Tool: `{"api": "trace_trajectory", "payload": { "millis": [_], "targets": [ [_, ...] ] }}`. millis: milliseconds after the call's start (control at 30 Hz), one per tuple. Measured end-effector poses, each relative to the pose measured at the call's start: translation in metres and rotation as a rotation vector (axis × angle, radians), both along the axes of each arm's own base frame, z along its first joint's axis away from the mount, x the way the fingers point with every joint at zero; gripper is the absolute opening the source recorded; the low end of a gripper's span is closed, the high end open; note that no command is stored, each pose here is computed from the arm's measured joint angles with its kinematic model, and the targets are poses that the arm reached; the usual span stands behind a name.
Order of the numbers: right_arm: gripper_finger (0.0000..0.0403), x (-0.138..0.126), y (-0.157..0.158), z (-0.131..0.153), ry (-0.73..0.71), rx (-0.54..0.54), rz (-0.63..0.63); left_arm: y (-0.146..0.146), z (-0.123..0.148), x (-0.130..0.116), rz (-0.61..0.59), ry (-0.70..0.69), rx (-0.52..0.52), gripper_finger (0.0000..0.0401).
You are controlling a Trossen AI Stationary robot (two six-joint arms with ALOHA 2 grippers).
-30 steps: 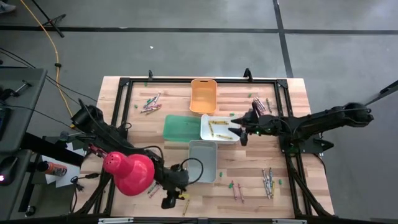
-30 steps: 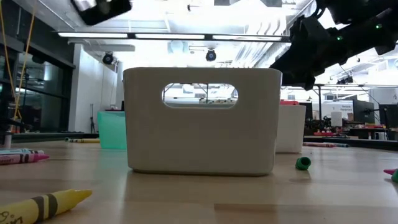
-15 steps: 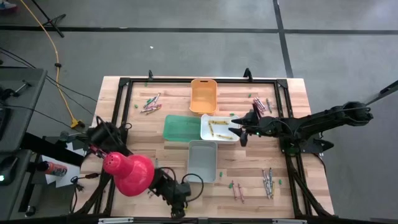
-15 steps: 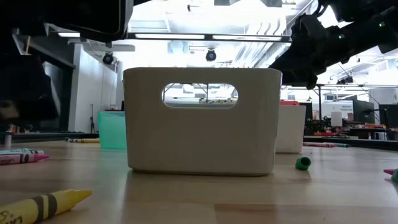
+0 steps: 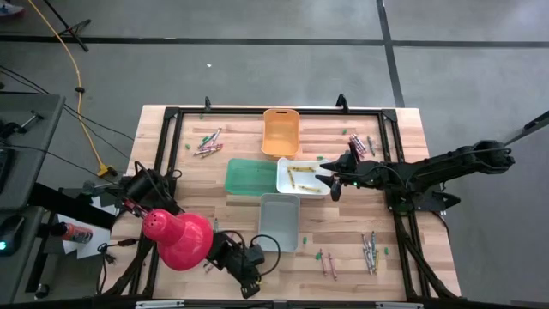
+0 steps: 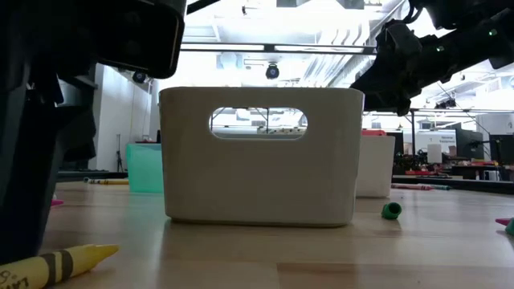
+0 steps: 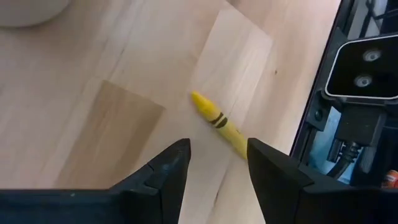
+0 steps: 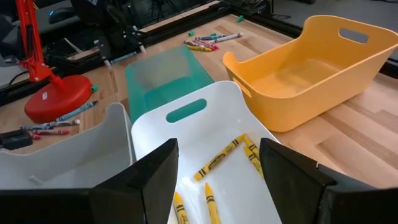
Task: Sort crayons
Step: Put the yellow crayon into the white bin
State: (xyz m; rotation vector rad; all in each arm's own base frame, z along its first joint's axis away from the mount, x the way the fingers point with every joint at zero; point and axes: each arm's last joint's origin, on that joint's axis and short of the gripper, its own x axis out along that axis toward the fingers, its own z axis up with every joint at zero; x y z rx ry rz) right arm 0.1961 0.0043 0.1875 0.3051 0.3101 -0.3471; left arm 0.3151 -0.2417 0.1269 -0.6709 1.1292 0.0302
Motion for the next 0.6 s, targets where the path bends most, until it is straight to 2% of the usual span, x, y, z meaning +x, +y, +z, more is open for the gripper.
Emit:
{"api": "trace_trajectory", "payload": {
  "millis": [300, 467, 600],
  "targets": [
    [0.0220, 0.000, 0.000, 0.000, 0.002, -0.004, -0.009, -0.003, 0.002, 0.005, -0.031, -0.036, 0.012, 0.0158],
    [0.0220, 0.000, 0.000, 0.000, 0.004, -0.004, -0.009, -0.003, 0.013, 0.012, -0.138, -0.072, 0.088, 0.0158],
    [0.0220, 0.000, 0.000, 0.000, 0.006, -0.004, -0.009, -0.001, 0.025, 0.015, -0.200, -0.054, 0.207, 0.0158]
  ]
}}
